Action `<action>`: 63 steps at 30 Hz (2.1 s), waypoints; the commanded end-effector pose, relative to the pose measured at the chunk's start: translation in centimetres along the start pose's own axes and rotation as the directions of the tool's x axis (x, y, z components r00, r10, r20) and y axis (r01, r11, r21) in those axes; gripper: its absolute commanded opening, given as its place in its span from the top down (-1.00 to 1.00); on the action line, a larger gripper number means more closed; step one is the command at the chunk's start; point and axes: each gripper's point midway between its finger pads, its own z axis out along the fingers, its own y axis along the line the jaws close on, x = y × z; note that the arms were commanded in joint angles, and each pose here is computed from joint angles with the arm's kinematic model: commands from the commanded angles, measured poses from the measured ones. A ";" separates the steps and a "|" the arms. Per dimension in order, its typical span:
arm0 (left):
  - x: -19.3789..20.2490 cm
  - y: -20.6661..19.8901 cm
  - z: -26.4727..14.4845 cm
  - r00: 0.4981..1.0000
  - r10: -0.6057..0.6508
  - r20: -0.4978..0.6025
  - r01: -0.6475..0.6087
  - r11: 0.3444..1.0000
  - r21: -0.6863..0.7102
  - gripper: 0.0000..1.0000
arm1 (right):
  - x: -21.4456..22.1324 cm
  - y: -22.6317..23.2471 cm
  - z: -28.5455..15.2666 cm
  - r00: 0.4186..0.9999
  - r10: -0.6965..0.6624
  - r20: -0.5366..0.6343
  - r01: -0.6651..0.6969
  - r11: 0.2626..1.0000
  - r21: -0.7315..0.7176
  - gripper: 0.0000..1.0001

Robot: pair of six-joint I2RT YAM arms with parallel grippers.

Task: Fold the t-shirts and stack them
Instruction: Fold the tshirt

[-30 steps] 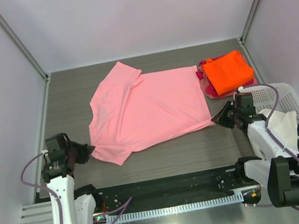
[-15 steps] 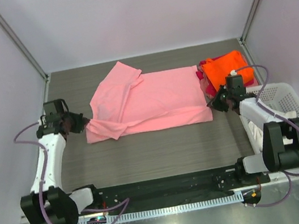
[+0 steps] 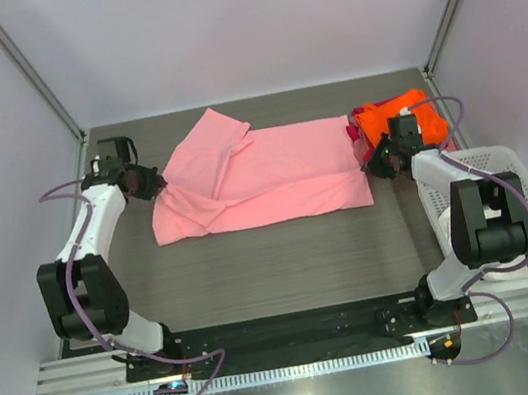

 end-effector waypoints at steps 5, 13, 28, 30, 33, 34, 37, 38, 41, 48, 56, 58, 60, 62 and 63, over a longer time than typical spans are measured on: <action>-0.3 -6.0 3.6 0.999 0.014 0.043 -0.018 0.996 0.086 1.00 | -2.5 2.2 0.9 0.996 -0.019 0.083 0.019 1.000 -0.005 0.90; -0.1 -7.1 4.6 0.990 0.126 0.065 -0.130 0.989 0.073 -0.74 | -1.6 1.1 -1.8 0.986 -0.030 0.162 0.023 0.999 0.043 -0.06; 3.4 7.4 -0.6 0.989 -0.042 0.144 0.040 0.999 0.018 -0.94 | 8.3 -4.0 -2.3 0.969 0.199 0.144 -0.209 0.976 0.057 0.03; 4.4 9.3 -0.1 0.990 -0.065 0.129 0.063 0.998 0.020 -0.94 | 8.2 -4.1 -1.7 0.963 0.221 0.156 -0.233 0.970 0.061 0.03; 4.9 9.9 0.4 0.988 -0.101 0.121 0.097 0.995 0.034 -0.91 | 7.8 -4.6 -1.0 0.951 0.244 0.187 -0.264 0.961 0.086 0.04; 5.1 10.3 0.7 0.988 -0.102 0.116 0.099 0.995 0.031 -0.90 | 7.6 -4.9 -0.9 0.948 0.247 0.199 -0.270 0.958 0.098 0.09; 5.3 10.9 1.2 0.988 -0.101 0.116 0.100 0.995 0.016 -0.87 | 7.0 -5.3 -0.6 0.938 0.251 0.239 -0.285 0.951 0.122 0.60; 5.2 11.2 1.4 0.987 -0.100 0.123 0.100 0.995 0.007 -0.85 | 6.8 -5.5 -0.5 0.937 0.246 0.247 -0.283 0.950 0.128 0.80; 5.0 11.9 1.7 0.984 -0.095 0.148 0.098 0.995 -0.008 -0.82 | 6.4 -6.0 -0.5 0.935 0.229 0.272 -0.277 0.948 0.155 0.98; 3.6 12.4 2.9 0.965 -0.122 0.234 0.125 0.992 0.001 -0.51 | 5.6 -5.4 -0.9 0.937 0.191 0.292 -0.243 0.958 0.154 0.98; 1.5 12.8 5.6 0.927 -0.130 0.352 0.147 0.989 -0.020 -0.08 | 4.3 -4.1 -1.6 0.931 0.179 0.318 -0.227 0.967 0.120 0.98; 0.9 12.0 6.2 0.920 -0.150 0.363 0.159 0.987 0.004 0.19 | 4.3 -4.1 -1.6 0.932 0.173 0.317 -0.223 0.967 0.126 0.98; 0.8 12.3 6.9 0.922 -0.142 0.360 0.160 0.987 -0.021 0.73 | 4.1 -4.1 -1.7 0.934 0.159 0.321 -0.211 0.968 0.135 0.98; 0.3 12.2 6.8 0.921 -0.151 0.361 0.171 0.985 -0.026 1.00 | 4.1 -4.6 -1.9 0.937 0.140 0.320 -0.202 0.965 0.169 0.98; 0.0 12.1 6.5 0.918 -0.155 0.366 0.176 0.984 -0.024 1.00 | 3.6 -4.4 -2.1 0.934 0.134 0.332 -0.200 0.964 0.174 0.98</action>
